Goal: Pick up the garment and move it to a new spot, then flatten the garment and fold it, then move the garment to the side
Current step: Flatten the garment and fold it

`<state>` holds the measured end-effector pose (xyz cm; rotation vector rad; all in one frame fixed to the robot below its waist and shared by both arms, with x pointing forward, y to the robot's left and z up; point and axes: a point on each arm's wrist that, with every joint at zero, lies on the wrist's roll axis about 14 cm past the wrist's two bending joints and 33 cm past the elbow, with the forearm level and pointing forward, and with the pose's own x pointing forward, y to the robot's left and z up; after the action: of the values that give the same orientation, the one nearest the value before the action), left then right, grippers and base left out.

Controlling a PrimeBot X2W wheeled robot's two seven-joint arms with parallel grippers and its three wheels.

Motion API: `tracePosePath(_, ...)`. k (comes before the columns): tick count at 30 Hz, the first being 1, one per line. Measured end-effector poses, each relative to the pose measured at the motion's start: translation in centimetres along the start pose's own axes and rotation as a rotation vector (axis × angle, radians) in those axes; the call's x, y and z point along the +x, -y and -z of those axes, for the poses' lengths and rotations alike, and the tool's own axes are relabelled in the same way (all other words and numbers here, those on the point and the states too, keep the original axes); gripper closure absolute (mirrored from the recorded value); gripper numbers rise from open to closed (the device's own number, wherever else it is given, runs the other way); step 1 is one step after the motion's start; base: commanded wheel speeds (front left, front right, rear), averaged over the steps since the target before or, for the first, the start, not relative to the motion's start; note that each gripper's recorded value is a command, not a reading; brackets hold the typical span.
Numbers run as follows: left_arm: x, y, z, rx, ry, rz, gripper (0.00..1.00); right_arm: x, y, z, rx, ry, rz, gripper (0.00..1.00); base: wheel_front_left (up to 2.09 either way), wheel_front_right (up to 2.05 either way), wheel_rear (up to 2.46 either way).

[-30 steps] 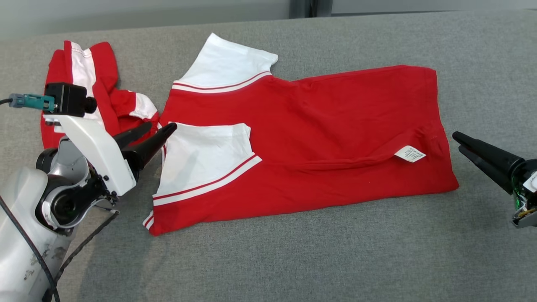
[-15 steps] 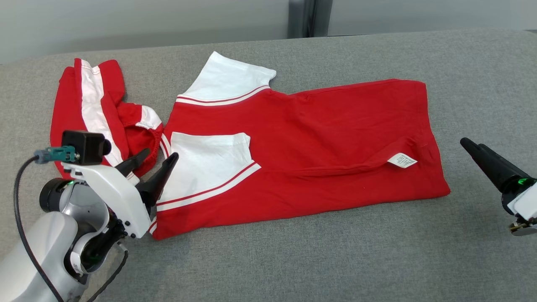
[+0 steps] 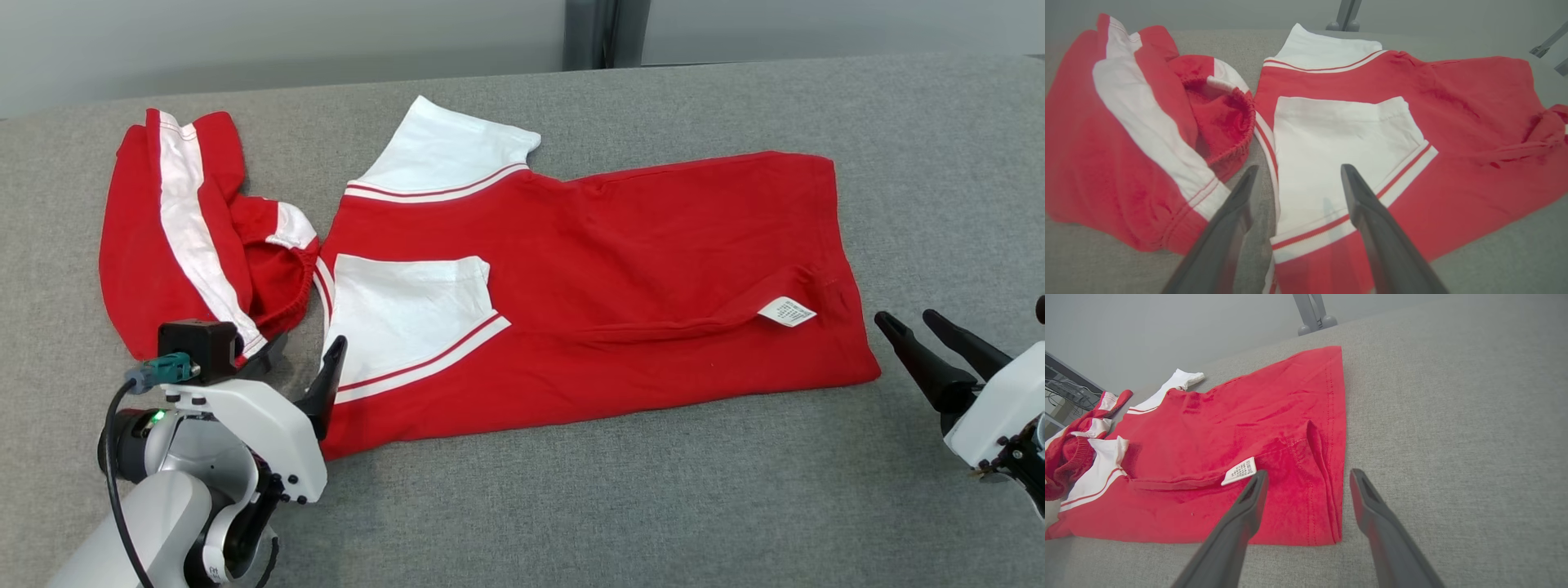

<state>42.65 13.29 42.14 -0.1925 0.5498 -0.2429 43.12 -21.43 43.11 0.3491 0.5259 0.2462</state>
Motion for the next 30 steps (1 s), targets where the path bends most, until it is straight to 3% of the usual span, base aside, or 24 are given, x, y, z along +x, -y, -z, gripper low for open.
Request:
tracePosePath(5, -0.2, -1.0, 2.0, -0.012, -0.049, -0.052, 0.00, 0.1, 0.4, 1.3, 0.017, -0.038, 0.017, 0.00, 0.00, 0.00, 0.00)
tracePosePath(17, -1.3, -0.6, 5.9, -0.022, -0.219, -0.044, 0.00, 0.5, 1.3, 3.7, 0.054, -0.125, 0.047, 0.00, 0.00, 0.00, 0.00)
tracePosePath(30, -1.6, -0.8, 6.9, 0.005, -0.288, -0.061, 0.00, 1.5, 1.1, 4.6, 0.022, -0.194, 0.053, 0.00, 0.00, 0.00, 0.00)
